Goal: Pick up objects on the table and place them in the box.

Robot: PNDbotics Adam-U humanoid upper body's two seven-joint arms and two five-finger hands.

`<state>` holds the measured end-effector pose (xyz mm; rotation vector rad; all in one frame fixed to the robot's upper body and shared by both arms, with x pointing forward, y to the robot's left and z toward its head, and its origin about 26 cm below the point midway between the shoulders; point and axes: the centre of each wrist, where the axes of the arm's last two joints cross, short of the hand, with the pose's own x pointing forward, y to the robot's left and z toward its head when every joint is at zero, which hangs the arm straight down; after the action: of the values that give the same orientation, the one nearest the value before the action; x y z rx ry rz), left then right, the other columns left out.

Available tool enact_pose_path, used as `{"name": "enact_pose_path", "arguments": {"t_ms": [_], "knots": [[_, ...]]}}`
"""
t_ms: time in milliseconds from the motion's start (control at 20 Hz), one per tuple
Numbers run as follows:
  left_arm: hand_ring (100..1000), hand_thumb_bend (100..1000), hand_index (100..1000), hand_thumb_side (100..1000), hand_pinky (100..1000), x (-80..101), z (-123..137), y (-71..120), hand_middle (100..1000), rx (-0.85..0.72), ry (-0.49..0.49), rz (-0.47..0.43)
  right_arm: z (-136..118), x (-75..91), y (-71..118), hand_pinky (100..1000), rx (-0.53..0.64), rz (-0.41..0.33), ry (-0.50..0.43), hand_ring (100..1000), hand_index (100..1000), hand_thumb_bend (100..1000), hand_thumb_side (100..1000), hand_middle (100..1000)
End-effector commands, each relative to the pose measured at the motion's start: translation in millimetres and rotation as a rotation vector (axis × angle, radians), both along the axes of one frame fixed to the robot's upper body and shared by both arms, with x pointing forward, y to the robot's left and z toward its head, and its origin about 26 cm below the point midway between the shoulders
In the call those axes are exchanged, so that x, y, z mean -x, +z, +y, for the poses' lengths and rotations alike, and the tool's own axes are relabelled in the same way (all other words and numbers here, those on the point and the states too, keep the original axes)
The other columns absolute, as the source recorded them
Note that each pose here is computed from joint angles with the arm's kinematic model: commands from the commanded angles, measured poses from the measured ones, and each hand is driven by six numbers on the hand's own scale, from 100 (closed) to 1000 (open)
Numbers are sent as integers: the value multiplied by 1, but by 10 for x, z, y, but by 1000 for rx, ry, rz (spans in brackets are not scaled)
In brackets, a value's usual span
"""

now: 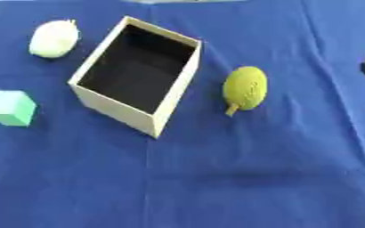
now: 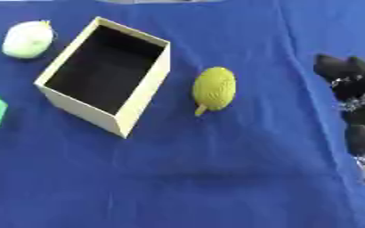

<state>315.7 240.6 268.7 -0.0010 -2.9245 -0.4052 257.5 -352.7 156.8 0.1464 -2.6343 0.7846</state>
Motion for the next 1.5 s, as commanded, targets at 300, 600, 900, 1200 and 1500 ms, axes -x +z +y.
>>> {"name": "enact_pose_path", "arguments": {"t_ms": [300, 600, 900, 1200, 1500], "knots": [[793, 100, 885, 566, 798, 49, 76, 85, 734, -31, 30, -36, -106, 40, 141, 1000, 81, -69, 48, 1000, 980, 100, 529, 858], [793, 100, 885, 566, 797, 51, 84, 86, 734, -43, 35, -34, -245, 93, 223, 1000, 213, -91, -12, 1000, 958, 100, 470, 845], [793, 100, 885, 566, 797, 51, 80, 81, 734, -48, 34, -30, -364, 97, 466, 970, 452, -178, -90, 1000, 937, 100, 470, 838], [794, 100, 885, 567, 798, 51, 76, 79, 735, -51, 32, -28, -373, 55, 701, 941, 628, -249, -188, 1000, 935, 100, 405, 839], [794, 100, 885, 567, 798, 50, 65, 82, 735, -52, 27, -29, -283, -15, 853, 931, 735, -297, -274, 1000, 935, 100, 306, 842]]}}
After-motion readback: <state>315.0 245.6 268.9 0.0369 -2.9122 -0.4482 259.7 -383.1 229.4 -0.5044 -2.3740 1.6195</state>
